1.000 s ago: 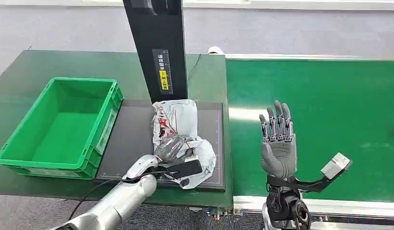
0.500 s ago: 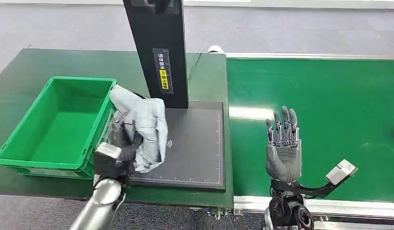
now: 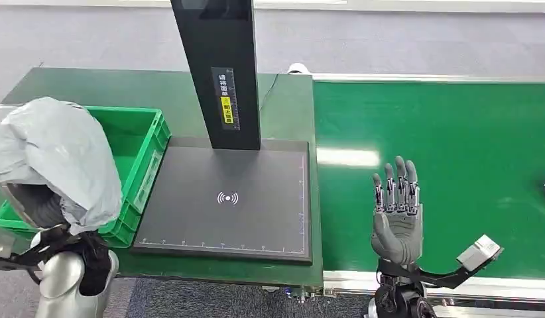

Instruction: Moved the parcel from conveyor to table for the left to box.

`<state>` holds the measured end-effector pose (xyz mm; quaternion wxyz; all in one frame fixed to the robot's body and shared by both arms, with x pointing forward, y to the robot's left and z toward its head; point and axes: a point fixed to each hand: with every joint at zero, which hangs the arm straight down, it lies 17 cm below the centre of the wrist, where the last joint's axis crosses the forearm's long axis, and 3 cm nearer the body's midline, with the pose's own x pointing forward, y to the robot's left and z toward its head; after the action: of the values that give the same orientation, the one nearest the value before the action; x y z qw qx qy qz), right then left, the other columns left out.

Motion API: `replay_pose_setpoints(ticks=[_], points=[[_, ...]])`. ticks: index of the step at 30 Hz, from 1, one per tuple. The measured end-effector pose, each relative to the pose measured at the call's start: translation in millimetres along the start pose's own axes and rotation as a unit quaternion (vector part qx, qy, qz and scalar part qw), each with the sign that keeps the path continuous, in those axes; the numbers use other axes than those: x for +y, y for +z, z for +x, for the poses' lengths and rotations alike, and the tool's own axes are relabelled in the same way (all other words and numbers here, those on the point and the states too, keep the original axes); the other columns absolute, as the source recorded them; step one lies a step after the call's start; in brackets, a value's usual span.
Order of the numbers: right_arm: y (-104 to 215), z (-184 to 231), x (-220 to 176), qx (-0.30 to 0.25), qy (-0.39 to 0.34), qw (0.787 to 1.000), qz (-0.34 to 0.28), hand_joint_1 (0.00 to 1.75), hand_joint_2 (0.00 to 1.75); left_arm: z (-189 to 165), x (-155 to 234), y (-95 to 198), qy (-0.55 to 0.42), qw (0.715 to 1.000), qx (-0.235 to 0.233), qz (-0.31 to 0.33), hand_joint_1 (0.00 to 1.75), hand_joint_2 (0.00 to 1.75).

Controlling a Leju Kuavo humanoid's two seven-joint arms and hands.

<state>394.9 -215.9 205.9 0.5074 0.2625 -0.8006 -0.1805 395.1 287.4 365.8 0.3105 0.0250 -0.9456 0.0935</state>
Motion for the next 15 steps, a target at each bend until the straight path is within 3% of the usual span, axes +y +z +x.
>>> replay_pose_setpoints(ticks=[5,8,12,15], points=[[0,0,1,0.000,0.000,1.000,0.001,0.00,1.75,0,12,-5,-0.019,1.000,-0.003,0.011,1.75,1.75],[-1,-1,3,0.002,0.000,1.000,0.005,0.00,1.75,-13,24,-17,-0.051,0.998,0.020,0.022,1.75,1.75],[-6,1,9,0.000,-0.004,1.000,0.016,0.00,1.75,-65,44,-28,-0.103,0.990,0.097,0.003,1.75,1.75],[-13,1,13,-0.002,-0.006,1.000,0.025,0.00,1.75,-124,53,-18,-0.149,0.972,0.175,-0.039,1.75,1.75]])
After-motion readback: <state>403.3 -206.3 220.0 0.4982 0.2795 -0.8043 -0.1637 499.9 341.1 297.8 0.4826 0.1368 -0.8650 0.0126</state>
